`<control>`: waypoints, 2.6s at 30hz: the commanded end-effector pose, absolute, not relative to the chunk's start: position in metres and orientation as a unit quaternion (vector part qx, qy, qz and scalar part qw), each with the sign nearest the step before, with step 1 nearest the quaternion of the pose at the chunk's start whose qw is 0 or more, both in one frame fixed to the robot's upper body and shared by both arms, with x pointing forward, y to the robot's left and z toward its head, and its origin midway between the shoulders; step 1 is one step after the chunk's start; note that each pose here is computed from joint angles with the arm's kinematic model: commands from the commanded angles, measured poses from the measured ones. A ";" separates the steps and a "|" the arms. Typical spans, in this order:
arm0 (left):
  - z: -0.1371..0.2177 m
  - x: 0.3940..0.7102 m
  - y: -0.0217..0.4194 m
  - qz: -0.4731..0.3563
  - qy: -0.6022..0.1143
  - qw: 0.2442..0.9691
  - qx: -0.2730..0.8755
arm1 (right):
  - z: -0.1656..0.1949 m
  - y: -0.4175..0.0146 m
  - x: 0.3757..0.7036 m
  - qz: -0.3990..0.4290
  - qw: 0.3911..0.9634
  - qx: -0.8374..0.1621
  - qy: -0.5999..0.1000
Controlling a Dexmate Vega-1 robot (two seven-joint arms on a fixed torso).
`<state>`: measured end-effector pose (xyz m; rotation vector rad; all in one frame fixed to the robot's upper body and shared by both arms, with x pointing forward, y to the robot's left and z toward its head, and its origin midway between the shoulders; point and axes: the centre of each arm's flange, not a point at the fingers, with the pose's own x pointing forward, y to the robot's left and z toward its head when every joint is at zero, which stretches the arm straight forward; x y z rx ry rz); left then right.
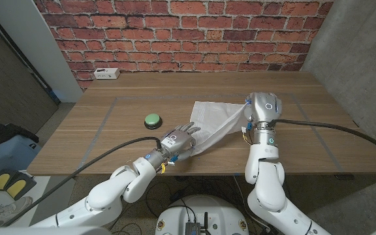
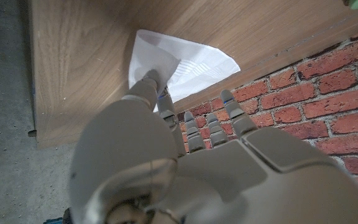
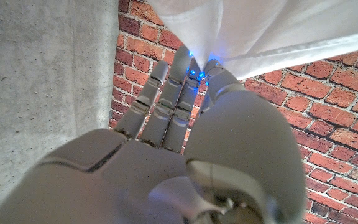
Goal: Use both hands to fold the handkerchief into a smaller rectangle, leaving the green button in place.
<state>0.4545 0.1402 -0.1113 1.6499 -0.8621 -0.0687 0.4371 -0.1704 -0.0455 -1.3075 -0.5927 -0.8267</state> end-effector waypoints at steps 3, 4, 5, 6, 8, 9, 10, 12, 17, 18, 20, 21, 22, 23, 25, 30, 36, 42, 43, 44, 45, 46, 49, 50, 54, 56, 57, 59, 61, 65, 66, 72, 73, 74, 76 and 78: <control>-0.090 0.440 0.143 0.053 -0.391 0.564 0.726 | -0.069 -0.190 0.429 -0.392 0.693 -0.555 -0.240; -0.089 0.439 0.143 0.057 -0.393 0.561 0.727 | -0.070 -0.191 0.428 -0.394 0.693 -0.553 -0.240; -0.087 0.438 0.144 0.062 -0.394 0.557 0.729 | -0.071 -0.193 0.428 -0.397 0.695 -0.550 -0.239; -0.085 0.437 0.144 0.067 -0.396 0.552 0.730 | -0.072 -0.194 0.427 -0.399 0.696 -0.548 -0.238; -0.082 0.436 0.144 0.078 -0.399 0.543 0.734 | -0.075 -0.196 0.426 -0.407 0.695 -0.543 -0.236; -0.080 0.435 0.145 0.083 -0.399 0.539 0.737 | -0.075 -0.198 0.426 -0.410 0.696 -0.541 -0.234; -0.079 0.435 0.145 0.088 -0.401 0.535 0.738 | -0.076 -0.199 0.426 -0.413 0.696 -0.540 -0.233; -0.075 0.434 0.146 0.099 -0.403 0.527 0.742 | -0.077 -0.202 0.426 -0.417 0.697 -0.536 -0.229; -0.066 0.434 0.149 0.129 -0.405 0.502 0.753 | -0.079 -0.208 0.429 -0.420 0.697 -0.537 -0.222; -0.064 0.434 0.150 0.135 -0.405 0.497 0.755 | -0.079 -0.209 0.430 -0.420 0.698 -0.536 -0.221; -0.059 0.434 0.151 0.144 -0.408 0.490 0.757 | -0.080 -0.211 0.432 -0.420 0.698 -0.537 -0.218; -0.056 0.434 0.151 0.149 -0.409 0.486 0.758 | -0.080 -0.211 0.432 -0.419 0.699 -0.537 -0.219; -0.054 0.434 0.152 0.154 -0.411 0.480 0.759 | -0.080 -0.212 0.433 -0.420 0.700 -0.536 -0.218; -0.052 0.434 0.152 0.159 -0.413 0.475 0.760 | -0.080 -0.213 0.434 -0.421 0.699 -0.535 -0.216; -0.047 0.435 0.152 0.167 -0.415 0.467 0.763 | -0.081 -0.215 0.435 -0.421 0.700 -0.535 -0.217; -0.034 0.437 0.153 0.189 -0.421 0.446 0.767 | -0.081 -0.219 0.438 -0.423 0.701 -0.532 -0.217; -0.020 0.443 0.151 0.205 -0.429 0.421 0.773 | -0.079 -0.222 0.443 -0.424 0.701 -0.531 -0.217; -0.003 0.453 0.146 0.214 -0.435 0.396 0.780 | -0.073 -0.227 0.451 -0.421 0.698 -0.535 -0.222; -0.001 0.454 0.145 0.215 -0.435 0.393 0.781 | -0.072 -0.228 0.453 -0.419 0.698 -0.536 -0.223; -0.001 0.454 0.145 0.215 -0.435 0.393 0.781 | -0.072 -0.228 0.453 -0.419 0.698 -0.536 -0.224; 0.004 0.457 0.143 0.217 -0.436 0.386 0.783 | -0.070 -0.229 0.455 -0.418 0.698 -0.537 -0.224; 0.006 0.458 0.143 0.218 -0.436 0.383 0.784 | -0.069 -0.230 0.457 -0.417 0.698 -0.537 -0.225; 0.012 0.462 0.139 0.221 -0.437 0.375 0.787 | -0.066 -0.232 0.461 -0.414 0.697 -0.539 -0.226; 0.013 0.464 0.138 0.221 -0.438 0.372 0.788 | -0.065 -0.233 0.463 -0.413 0.697 -0.540 -0.227; 0.019 0.469 0.132 0.221 -0.439 0.362 0.792 | -0.061 -0.237 0.470 -0.410 0.697 -0.543 -0.227; 0.021 0.472 0.129 0.220 -0.439 0.359 0.794 | -0.060 -0.239 0.473 -0.405 0.697 -0.546 -0.228; 0.022 0.474 0.128 0.218 -0.438 0.357 0.796 | -0.059 -0.240 0.475 -0.403 0.697 -0.548 -0.227; 0.024 0.478 0.125 0.217 -0.437 0.354 0.798 | -0.057 -0.241 0.479 -0.401 0.697 -0.549 -0.226; 0.025 0.482 0.123 0.216 -0.433 0.352 0.801 | -0.056 -0.243 0.483 -0.398 0.697 -0.552 -0.226; 0.027 0.490 0.120 0.212 -0.426 0.353 0.806 | -0.052 -0.246 0.491 -0.392 0.697 -0.558 -0.224; 0.027 0.492 0.120 0.211 -0.425 0.353 0.806 | -0.052 -0.246 0.493 -0.390 0.697 -0.559 -0.223; 0.027 0.501 0.116 0.206 -0.418 0.353 0.811 | -0.049 -0.249 0.504 -0.378 0.698 -0.567 -0.220; 0.028 0.503 0.116 0.206 -0.417 0.353 0.812 | -0.049 -0.250 0.506 -0.377 0.698 -0.568 -0.218; 0.028 0.504 0.115 0.206 -0.416 0.353 0.813 | -0.048 -0.250 0.508 -0.376 0.698 -0.569 -0.218; 0.028 0.507 0.115 0.205 -0.414 0.353 0.814 | -0.048 -0.250 0.511 -0.373 0.698 -0.572 -0.218; 0.028 0.509 0.114 0.205 -0.413 0.353 0.815 | -0.047 -0.250 0.513 -0.371 0.697 -0.574 -0.217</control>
